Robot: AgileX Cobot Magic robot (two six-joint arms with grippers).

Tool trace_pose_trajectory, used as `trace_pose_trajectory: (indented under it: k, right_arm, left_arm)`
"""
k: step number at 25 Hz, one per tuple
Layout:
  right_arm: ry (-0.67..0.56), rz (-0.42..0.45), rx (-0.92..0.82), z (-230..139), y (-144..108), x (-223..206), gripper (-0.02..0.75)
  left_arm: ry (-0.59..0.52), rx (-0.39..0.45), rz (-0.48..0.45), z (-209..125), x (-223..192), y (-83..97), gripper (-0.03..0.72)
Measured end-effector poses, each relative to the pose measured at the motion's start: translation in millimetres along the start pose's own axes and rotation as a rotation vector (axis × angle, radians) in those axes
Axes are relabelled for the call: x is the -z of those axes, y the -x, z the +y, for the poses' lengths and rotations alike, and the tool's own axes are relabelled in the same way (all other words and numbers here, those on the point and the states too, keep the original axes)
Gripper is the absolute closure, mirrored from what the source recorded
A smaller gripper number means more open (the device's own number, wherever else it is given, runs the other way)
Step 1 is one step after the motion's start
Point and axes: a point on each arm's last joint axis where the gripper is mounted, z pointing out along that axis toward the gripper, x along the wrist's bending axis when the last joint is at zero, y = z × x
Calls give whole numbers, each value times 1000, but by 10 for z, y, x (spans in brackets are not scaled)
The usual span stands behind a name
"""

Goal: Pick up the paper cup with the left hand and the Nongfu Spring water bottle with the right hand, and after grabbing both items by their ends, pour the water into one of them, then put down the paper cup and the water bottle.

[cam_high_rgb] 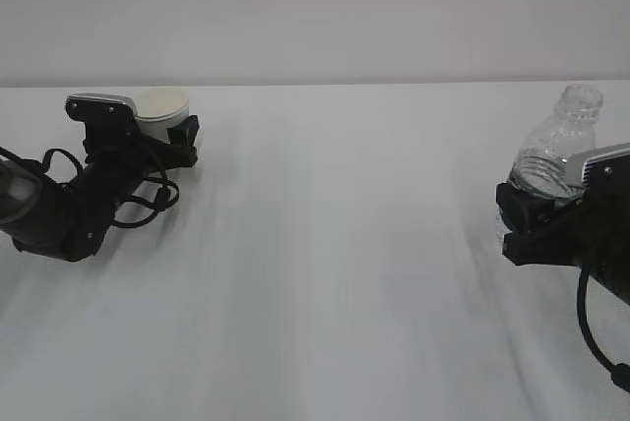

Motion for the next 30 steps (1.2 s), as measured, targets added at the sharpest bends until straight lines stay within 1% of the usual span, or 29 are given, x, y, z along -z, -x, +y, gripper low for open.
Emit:
trace_pose_trajectory:
  k: [6, 18, 30]
  right_arm:
    - [0, 0, 0, 0, 0, 0, 318]
    - [0, 0, 0, 0, 0, 0, 318]
    - [0, 0, 0, 0, 0, 0, 318]
  left_arm:
    - [0, 0, 0, 0, 0, 0, 91]
    - [4, 0, 0, 3, 0, 0, 203]
    - [4, 0, -1, -2, 11, 1, 215]
